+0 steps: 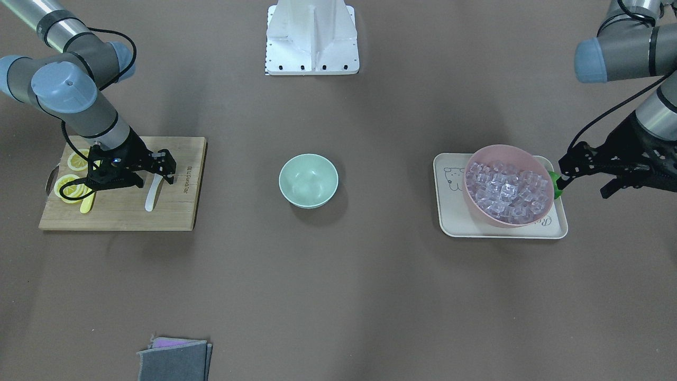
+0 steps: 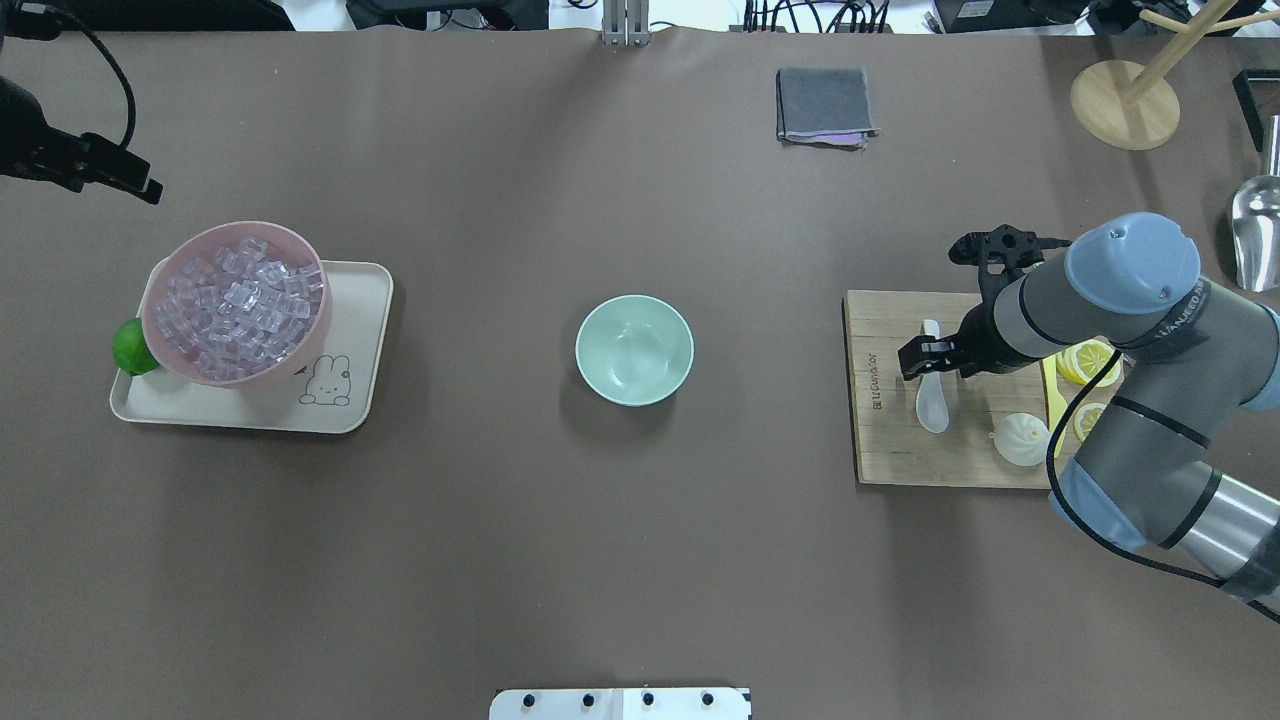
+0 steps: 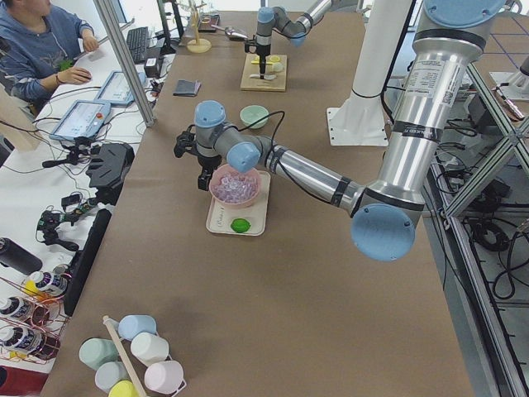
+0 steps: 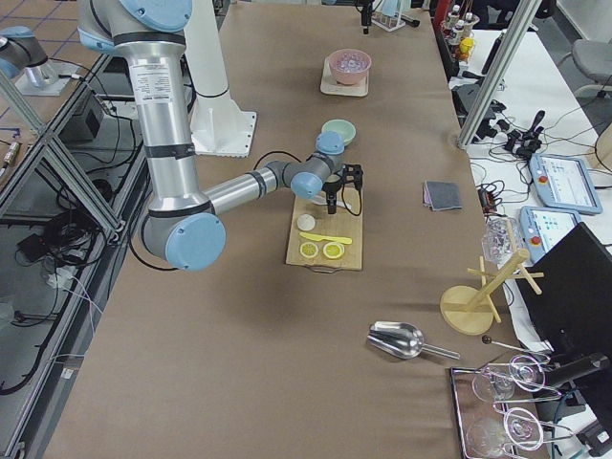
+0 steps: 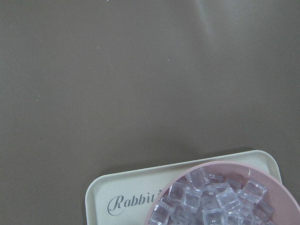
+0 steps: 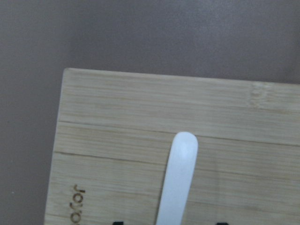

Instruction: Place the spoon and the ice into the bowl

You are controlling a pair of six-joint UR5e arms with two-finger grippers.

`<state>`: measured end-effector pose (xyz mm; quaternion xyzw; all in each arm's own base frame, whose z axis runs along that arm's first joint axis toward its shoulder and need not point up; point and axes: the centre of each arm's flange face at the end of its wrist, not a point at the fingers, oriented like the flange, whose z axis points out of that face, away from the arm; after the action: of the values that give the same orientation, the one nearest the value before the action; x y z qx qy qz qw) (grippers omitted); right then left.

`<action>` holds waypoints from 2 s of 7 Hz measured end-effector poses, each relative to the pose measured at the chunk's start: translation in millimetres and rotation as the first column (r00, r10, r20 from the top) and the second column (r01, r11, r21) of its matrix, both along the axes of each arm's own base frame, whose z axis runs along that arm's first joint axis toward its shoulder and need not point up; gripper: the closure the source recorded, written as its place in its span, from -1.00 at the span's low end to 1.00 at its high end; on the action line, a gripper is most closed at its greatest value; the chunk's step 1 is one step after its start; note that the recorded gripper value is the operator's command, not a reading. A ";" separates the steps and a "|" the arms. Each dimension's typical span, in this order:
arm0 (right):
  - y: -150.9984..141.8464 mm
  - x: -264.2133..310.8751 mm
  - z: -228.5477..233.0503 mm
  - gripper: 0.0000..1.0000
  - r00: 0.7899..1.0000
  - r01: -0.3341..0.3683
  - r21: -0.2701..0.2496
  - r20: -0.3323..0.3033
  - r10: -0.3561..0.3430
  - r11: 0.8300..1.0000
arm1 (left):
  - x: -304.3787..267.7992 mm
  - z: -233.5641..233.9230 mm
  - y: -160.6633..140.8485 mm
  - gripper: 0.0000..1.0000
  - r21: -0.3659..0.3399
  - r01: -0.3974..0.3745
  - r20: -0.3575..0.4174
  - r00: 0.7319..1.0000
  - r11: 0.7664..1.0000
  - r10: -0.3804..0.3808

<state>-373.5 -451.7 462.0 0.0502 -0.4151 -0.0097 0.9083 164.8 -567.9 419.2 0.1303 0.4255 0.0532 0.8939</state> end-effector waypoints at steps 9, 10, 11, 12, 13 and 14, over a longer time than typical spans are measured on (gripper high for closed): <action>-14.4 14.0 -11.0 1.00 0.999 -0.012 -0.043 0.036 0.013 0.999 | -0.8 4.5 2.6 -0.87 -0.003 0.000 0.001 1.000 1.000 0.000; -16.1 16.2 -13.0 1.00 0.999 -0.014 -0.043 0.040 0.016 0.999 | -0.8 4.9 2.7 -0.87 -0.004 0.000 0.002 1.000 1.000 0.000; -19.4 20.1 -16.6 1.00 0.999 -0.019 -0.043 0.047 0.021 0.999 | -0.8 5.3 2.7 -0.87 -0.005 0.000 0.002 1.000 1.000 0.000; -25.7 22.2 -26.3 1.00 0.998 -0.027 -0.046 0.057 0.029 0.999 | -0.7 6.0 2.5 -0.87 -0.007 0.001 0.002 1.000 1.000 -0.001; -37.3 19.5 -48.1 1.00 0.997 -0.039 -0.058 0.069 0.042 0.998 | -0.5 5.7 1.8 -0.86 -0.016 0.010 0.003 1.000 1.000 -0.010; -51.4 12.9 -80.8 1.00 0.994 -0.059 -0.075 0.083 0.066 0.995 | 4.4 4.4 2.1 -0.86 -0.021 0.030 0.017 0.999 0.999 -0.030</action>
<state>-360.6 -503.1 381.3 0.0308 -0.4517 0.0358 0.8909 169.2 -565.8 423.7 0.1267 0.4165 0.0364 0.8995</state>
